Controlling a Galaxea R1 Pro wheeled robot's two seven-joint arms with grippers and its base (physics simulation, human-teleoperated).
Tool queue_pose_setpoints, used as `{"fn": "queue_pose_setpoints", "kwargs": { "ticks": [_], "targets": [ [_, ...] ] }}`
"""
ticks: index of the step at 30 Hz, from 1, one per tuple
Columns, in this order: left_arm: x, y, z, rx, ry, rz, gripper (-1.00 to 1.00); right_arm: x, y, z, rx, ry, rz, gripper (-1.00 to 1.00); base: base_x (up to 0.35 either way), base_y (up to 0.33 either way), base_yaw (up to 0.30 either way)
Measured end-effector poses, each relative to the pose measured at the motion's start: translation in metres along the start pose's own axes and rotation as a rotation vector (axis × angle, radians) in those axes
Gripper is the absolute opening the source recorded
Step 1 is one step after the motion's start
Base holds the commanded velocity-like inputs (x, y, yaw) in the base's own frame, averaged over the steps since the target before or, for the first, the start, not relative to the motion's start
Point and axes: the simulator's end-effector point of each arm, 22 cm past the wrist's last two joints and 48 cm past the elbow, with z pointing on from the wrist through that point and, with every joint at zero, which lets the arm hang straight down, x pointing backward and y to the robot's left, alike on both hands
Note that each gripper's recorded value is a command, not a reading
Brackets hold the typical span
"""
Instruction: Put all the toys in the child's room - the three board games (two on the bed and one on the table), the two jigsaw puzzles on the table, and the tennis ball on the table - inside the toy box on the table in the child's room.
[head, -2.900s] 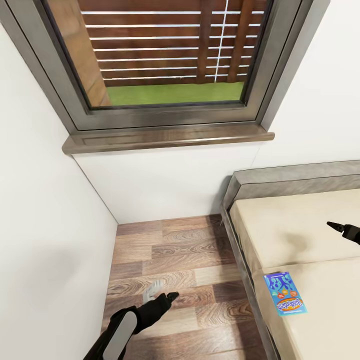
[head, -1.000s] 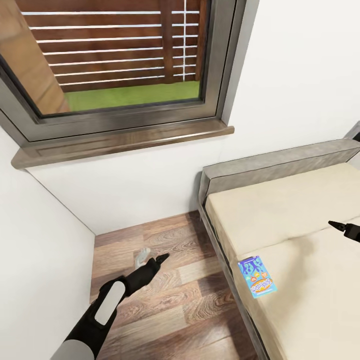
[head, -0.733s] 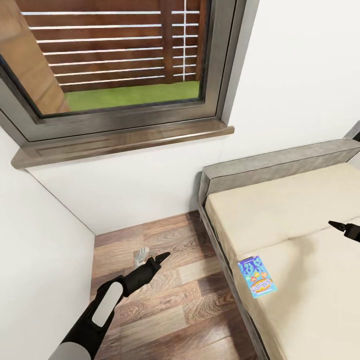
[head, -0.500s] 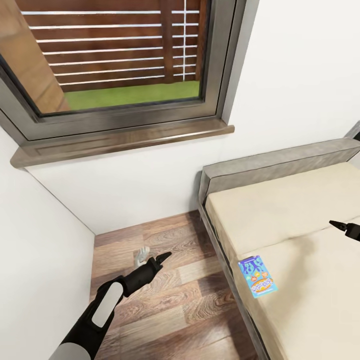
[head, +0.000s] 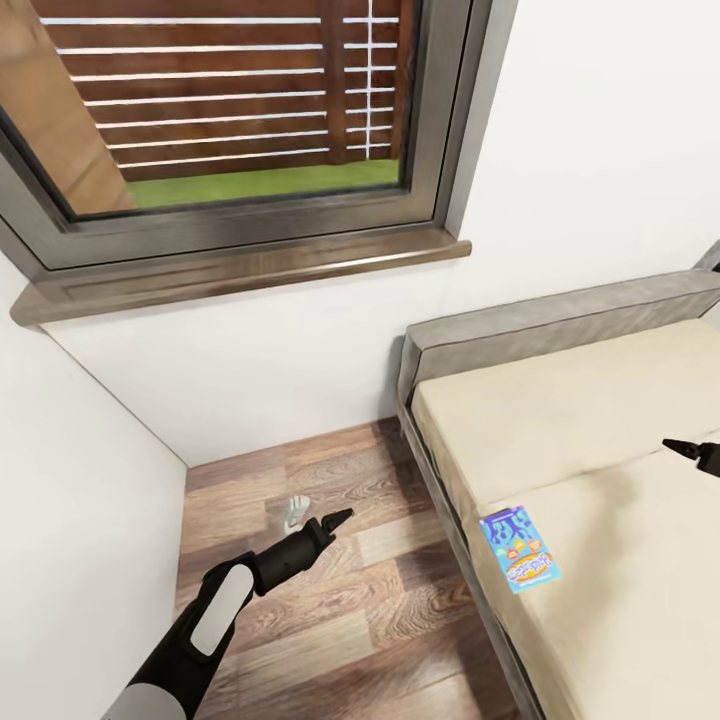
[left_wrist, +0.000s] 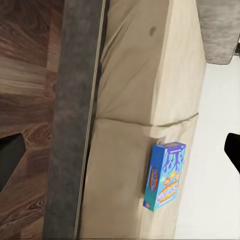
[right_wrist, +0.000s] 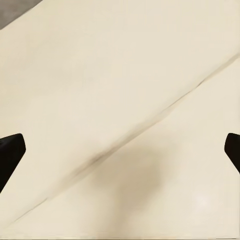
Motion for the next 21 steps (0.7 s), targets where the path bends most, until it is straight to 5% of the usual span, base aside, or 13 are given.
{"fn": "queue_pose_setpoints", "kwargs": {
  "ticks": [10, 21],
  "targets": [
    [0.010, 0.015, 0.011, 0.002, 0.026, 0.010, 1.00, 0.016, 0.004, -0.002, 0.002, -0.001, -0.052, 1.00, 0.000, 0.000, 0.000],
    [0.016, 0.032, 0.020, 0.005, 0.035, 0.010, 1.00, 0.037, 0.011, 0.006, -0.008, 0.031, -0.040, 1.00, 0.000, 0.000, 0.000]
  ]
}}
